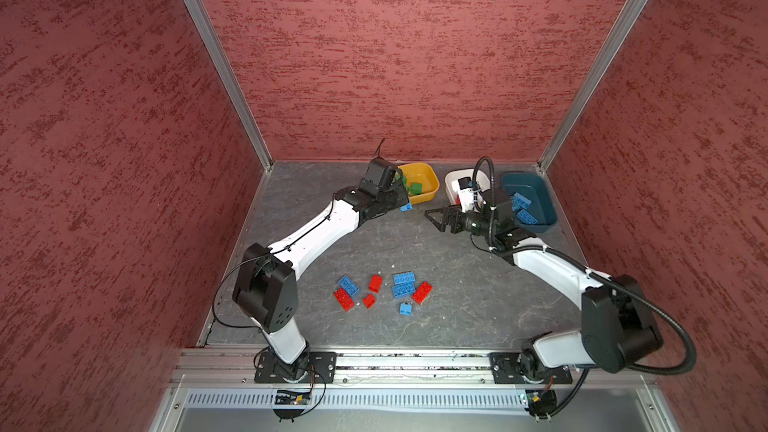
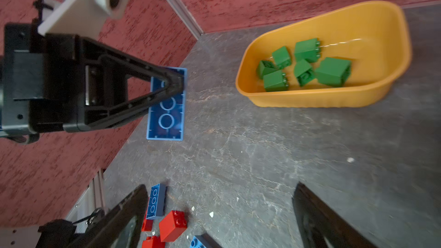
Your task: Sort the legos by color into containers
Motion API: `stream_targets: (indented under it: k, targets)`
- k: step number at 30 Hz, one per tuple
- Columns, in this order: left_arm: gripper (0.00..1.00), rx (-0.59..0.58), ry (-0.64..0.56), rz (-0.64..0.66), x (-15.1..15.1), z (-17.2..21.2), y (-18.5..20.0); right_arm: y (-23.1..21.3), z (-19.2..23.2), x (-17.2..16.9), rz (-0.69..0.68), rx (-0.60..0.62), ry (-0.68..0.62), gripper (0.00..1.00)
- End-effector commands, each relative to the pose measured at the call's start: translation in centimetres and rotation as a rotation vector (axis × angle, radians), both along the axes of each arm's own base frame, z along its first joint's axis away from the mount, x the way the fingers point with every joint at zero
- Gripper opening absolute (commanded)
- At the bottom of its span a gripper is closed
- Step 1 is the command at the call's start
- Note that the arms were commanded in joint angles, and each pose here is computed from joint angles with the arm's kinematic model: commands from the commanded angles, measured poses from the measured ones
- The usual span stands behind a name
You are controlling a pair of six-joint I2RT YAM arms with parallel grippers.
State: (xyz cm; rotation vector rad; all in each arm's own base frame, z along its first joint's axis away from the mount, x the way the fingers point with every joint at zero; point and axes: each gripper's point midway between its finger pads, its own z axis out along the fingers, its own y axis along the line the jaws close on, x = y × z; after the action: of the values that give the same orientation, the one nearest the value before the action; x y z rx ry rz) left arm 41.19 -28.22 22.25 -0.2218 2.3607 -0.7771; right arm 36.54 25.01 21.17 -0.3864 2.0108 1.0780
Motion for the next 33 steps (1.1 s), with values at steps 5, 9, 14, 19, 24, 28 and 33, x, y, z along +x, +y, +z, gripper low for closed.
stream_targets:
  k: [5,9,14,19,24,28,33]
  targets:
    - [0.23,-0.059,0.010,-0.045,0.0,0.2,-2.2,4.4,3.0,2.3,0.098,0.081,-0.118,0.93]
    - [0.23,-0.073,0.016,-0.038,0.0,0.1,-2.2,5.5,2.6,3.4,0.108,0.085,-0.127,0.83]
    - [0.23,-0.096,0.027,-0.046,-0.1,-0.1,-2.6,5.9,3.3,3.7,0.110,0.125,-0.154,0.48]
    - [0.39,-0.117,0.026,-0.063,-0.5,-0.3,-2.6,3.7,4.4,4.3,-0.033,0.140,-0.182,0.30]
    - [0.80,-0.095,-0.104,-0.070,-0.8,1.9,-0.9,-2.9,1.9,5.7,-0.298,0.062,-0.106,0.20]
    - [1.00,0.016,-0.150,-0.005,-0.9,2.2,2.2,-12.4,-1.0,6.3,-0.614,-0.012,0.010,0.19]
    - [0.99,0.022,-0.145,0.045,-1.2,1.5,4.9,-22.0,-2.0,5.9,-0.874,-0.129,0.027,0.21]
